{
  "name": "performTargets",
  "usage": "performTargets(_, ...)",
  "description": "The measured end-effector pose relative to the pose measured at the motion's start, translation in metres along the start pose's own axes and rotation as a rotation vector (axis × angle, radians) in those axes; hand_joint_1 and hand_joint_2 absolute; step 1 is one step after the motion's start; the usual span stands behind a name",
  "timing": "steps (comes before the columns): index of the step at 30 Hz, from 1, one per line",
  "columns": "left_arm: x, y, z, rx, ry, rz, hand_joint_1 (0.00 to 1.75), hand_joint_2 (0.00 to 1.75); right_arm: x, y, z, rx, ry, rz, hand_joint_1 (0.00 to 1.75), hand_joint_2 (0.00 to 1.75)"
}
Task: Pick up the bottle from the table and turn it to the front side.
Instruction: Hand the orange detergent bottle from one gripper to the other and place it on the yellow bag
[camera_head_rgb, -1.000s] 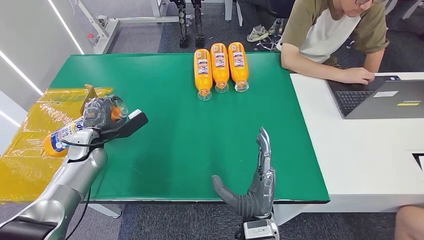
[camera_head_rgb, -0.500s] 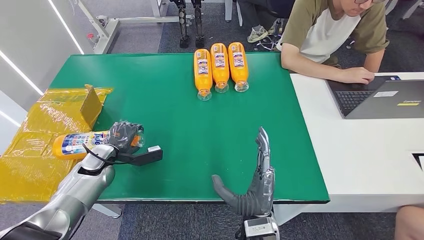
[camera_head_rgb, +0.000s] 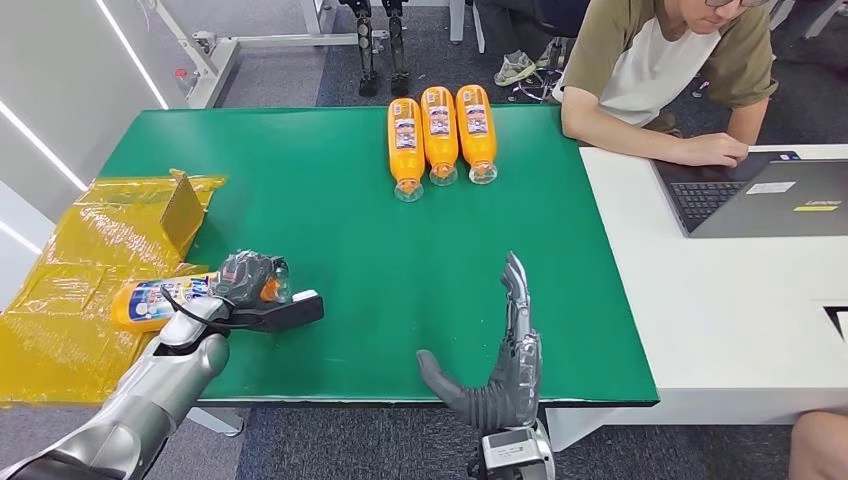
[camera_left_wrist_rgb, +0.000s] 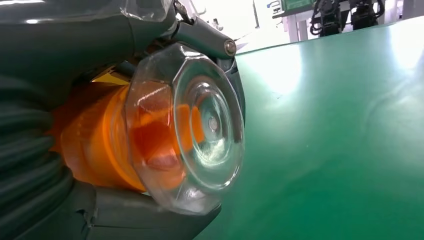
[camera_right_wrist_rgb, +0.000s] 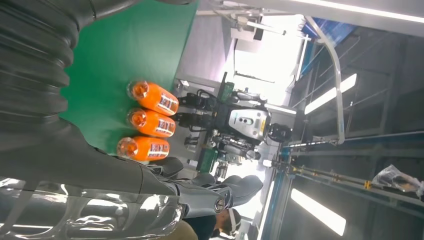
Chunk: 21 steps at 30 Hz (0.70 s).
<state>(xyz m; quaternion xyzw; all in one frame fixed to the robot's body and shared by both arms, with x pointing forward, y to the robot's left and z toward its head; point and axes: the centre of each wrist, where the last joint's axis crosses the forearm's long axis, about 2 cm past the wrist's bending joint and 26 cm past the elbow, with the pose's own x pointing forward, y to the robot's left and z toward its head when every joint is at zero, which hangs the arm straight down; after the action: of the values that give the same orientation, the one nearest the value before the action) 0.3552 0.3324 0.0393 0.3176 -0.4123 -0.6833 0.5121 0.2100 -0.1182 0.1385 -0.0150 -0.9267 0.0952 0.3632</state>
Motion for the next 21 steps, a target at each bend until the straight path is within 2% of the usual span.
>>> performTargets(2, -0.001, -0.001, 0.001, -0.001, 0.000, 0.021, 1.25, 1.75, 0.000, 0.000, -0.001, 0.012, -0.001, -0.013, 0.00, 1.75)
performTargets(4, -0.002, -0.002, 0.001, -0.001, 0.001, 0.041, 0.81, 1.75, -0.001, 0.001, -0.003, 0.018, -0.004, -0.026, 0.00, 1.75)
performTargets(6, -0.002, -0.004, 0.002, -0.005, 0.002, 0.060, 0.26, 1.75, -0.001, 0.002, -0.005, 0.021, -0.007, -0.035, 0.00, 1.75)
performTargets(8, -0.002, -0.008, 0.004, -0.015, 0.003, 0.079, 0.03, 1.75, -0.002, 0.002, -0.006, 0.024, -0.009, -0.041, 0.00, 1.75)
performTargets(13, -0.002, -0.017, 0.007, -0.069, -0.001, 0.132, 0.00, 1.75, -0.004, 0.004, -0.008, 0.025, -0.011, -0.048, 0.00, 1.75)
performTargets(21, -0.007, -0.012, 0.005, -0.161, -0.024, 0.234, 0.00, 1.75, -0.005, 0.005, -0.009, 0.016, -0.009, -0.043, 0.00, 1.75)
